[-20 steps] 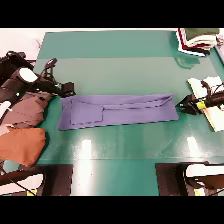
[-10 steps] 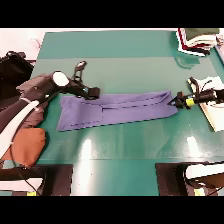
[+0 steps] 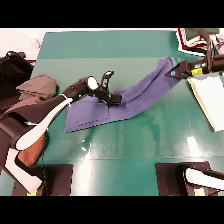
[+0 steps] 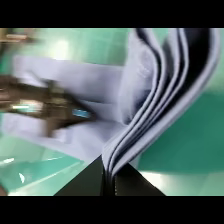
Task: Fold the shirts.
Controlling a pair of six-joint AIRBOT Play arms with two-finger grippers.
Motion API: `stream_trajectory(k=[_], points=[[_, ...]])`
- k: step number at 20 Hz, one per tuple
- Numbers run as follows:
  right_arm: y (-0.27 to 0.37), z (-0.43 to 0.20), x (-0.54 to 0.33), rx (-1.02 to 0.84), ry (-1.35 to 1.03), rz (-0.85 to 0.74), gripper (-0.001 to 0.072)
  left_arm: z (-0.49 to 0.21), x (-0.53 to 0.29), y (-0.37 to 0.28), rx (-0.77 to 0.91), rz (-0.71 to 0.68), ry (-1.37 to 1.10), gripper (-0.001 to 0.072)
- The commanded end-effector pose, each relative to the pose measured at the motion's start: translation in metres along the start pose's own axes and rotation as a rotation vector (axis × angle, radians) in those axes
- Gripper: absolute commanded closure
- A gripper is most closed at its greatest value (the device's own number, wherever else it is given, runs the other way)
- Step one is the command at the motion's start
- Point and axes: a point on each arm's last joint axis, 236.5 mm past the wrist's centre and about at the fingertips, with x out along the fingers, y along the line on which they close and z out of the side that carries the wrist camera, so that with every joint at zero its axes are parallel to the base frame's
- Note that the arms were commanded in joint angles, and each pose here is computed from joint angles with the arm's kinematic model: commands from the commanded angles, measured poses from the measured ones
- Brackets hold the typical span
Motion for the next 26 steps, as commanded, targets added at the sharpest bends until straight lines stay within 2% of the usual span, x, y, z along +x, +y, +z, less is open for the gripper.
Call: stream_trajectory(k=[1, 5, 8, 11, 16, 17, 18, 19, 22, 24, 26], points=[[0.072, 0.009, -0.002, -0.106, -0.015, 0.056, 0.0697, -0.006, 0.017, -0.005, -0.013, -0.014, 0.019, 0.0681], [0.128, 0.01, 0.016, -0.184, -0.025, 0.123, 0.0697, -0.005, 0.012, -0.007, -0.023, -0.025, 0.023, 0.0681], [0.168, 0.006, 0.032, -0.225, -0.038, 0.182, 0.0697, 0.013, -0.02, 0.007, -0.01, 0.001, 0.018, 0.0681], [0.215, -0.001, 0.06, -0.264, -0.056, 0.25, 0.0697, 0.062, -0.105, 0.038, -0.029, 0.06, -0.147, 0.0681], [0.303, -0.035, 0.165, -0.283, -0.086, 0.377, 0.0685, 0.108, -0.311, 0.089, -0.058, 0.208, -0.541, 0.068], [0.319, -0.042, 0.188, -0.267, -0.104, 0.402, 0.0543, 0.108, -0.342, 0.094, -0.061, 0.237, -0.599, 0.0681], [0.332, -0.052, 0.21, -0.27, -0.103, 0.416, 0.0351, 0.105, -0.37, 0.098, -0.065, 0.264, -0.651, 0.068], [0.341, -0.062, 0.224, -0.287, -0.078, 0.427, 0.0303, 0.102, -0.39, 0.099, -0.067, 0.279, -0.686, 0.068], [0.328, -0.066, 0.231, -0.391, -0.026, 0.374, 0.0308, 0.093, -0.415, 0.097, -0.07, 0.296, -0.72, 0.068], [0.28, -0.058, 0.222, -0.409, 0.001, 0.27, 0.031, 0.088, -0.41, 0.093, -0.038, 0.297, -0.689, 0.068], [0.212, -0.056, 0.208, -0.345, 0.044, 0.163, 0.031, 0.086, -0.402, 0.086, -0.012, 0.291, -0.663, 0.068]])
